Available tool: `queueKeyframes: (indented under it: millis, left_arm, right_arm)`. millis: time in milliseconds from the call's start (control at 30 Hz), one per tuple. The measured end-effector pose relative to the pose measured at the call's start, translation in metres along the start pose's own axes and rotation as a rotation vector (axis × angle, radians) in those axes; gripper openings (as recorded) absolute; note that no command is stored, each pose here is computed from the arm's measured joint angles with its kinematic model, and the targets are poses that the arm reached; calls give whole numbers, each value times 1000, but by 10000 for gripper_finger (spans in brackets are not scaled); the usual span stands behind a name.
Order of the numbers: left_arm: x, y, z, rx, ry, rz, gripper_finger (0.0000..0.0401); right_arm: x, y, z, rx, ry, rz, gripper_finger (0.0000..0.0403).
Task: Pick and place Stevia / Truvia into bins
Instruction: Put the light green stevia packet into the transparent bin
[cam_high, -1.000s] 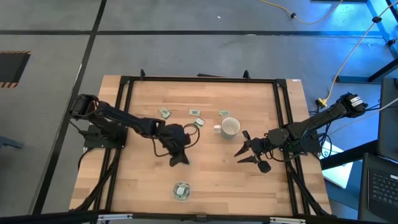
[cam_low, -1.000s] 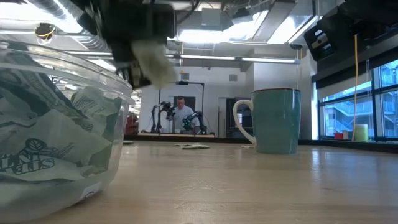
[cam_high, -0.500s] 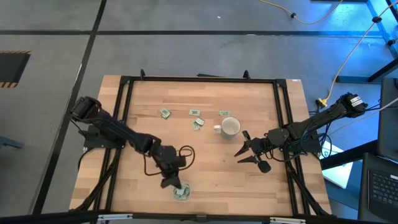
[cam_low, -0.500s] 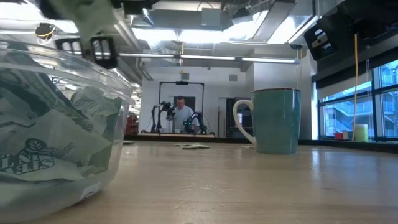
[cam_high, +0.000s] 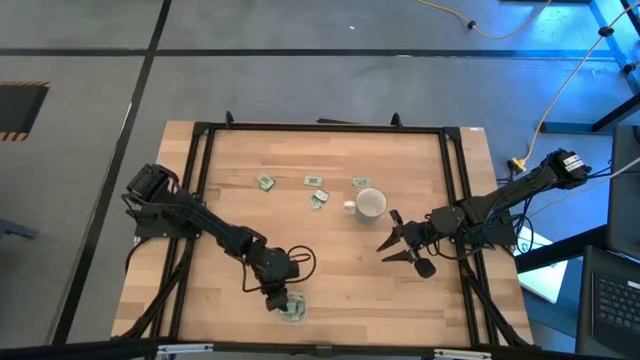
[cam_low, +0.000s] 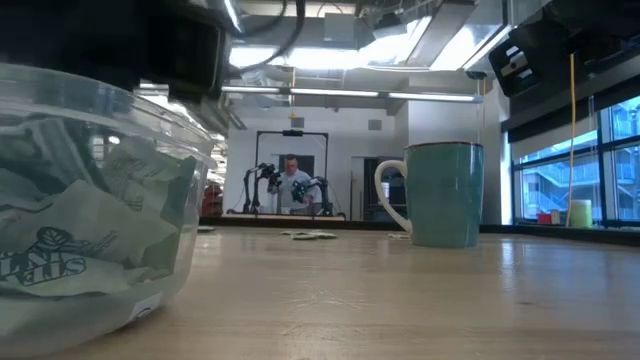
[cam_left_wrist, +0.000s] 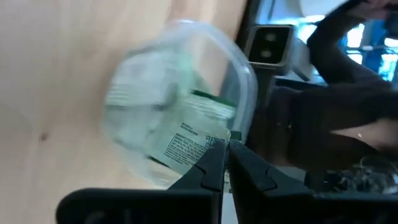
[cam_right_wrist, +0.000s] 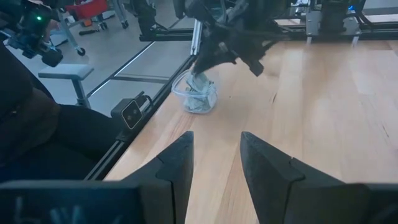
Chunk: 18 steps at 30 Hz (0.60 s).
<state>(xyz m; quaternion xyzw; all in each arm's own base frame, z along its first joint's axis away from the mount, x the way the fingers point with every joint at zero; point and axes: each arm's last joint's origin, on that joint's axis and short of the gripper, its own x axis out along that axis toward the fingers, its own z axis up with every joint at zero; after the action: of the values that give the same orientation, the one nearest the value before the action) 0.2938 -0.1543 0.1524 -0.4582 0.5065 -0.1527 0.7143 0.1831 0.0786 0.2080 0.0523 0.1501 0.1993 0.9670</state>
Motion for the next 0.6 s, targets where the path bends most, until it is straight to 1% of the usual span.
queueKeyframes:
  millis: [133, 333, 467, 600]
  left_arm:
    - [0, 5, 6, -12, -11, 9, 12]
    - [-4, 3, 11, 70, -37, -19, 16]
    - [-5, 4, 13, 104, -33, -23, 34]
    - [-15, -2, 17, 126, -1, -81, 53]
  right_arm:
    - [0, 0, 0, -1, 0, 0, 136]
    - [0, 0, 0, -2, 1, 0, 136]
    - [0, 0, 0, -5, 2, 0, 136]
    - [0, 0, 0, -4, 3, 0, 136]
